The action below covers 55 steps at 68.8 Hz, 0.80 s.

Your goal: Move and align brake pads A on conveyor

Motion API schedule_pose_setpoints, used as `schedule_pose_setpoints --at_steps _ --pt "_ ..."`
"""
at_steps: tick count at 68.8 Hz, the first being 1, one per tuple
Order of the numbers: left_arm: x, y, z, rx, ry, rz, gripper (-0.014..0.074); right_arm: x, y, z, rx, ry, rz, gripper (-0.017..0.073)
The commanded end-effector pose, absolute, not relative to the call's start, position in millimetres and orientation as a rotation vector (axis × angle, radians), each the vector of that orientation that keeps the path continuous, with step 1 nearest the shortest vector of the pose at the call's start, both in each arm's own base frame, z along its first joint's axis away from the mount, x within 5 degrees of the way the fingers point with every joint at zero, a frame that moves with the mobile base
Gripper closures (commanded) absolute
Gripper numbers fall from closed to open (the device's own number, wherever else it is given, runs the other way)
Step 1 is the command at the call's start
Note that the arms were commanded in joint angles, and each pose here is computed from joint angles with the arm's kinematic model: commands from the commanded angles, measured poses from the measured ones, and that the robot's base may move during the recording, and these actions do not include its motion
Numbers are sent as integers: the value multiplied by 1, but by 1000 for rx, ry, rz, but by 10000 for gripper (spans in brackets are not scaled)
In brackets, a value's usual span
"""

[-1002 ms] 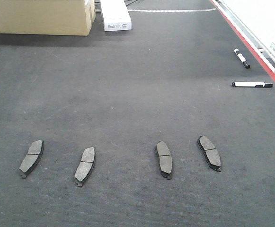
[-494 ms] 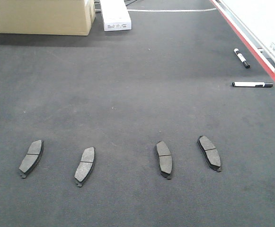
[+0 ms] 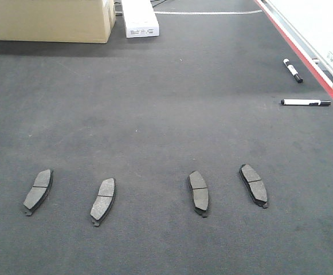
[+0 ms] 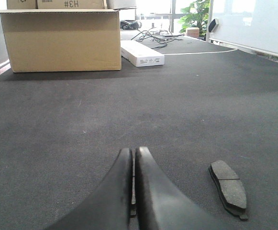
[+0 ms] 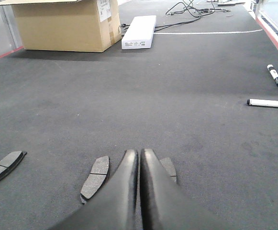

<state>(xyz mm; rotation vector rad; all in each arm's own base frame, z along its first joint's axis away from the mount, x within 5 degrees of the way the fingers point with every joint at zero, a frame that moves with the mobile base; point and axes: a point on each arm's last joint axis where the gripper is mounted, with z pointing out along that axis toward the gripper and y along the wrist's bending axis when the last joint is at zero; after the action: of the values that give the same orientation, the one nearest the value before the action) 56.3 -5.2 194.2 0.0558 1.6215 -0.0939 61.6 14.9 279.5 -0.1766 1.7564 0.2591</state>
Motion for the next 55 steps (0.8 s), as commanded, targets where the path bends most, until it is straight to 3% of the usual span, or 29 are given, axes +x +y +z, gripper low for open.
schedule_pose_setpoints --at_steps 1,55 --pt "55 -5 205 55 1520 -99 601 63 16 293 -180 1671 271 568" --pt "55 -5 205 55 1525 -98 601 62 16 291 -180 1670 273 568"
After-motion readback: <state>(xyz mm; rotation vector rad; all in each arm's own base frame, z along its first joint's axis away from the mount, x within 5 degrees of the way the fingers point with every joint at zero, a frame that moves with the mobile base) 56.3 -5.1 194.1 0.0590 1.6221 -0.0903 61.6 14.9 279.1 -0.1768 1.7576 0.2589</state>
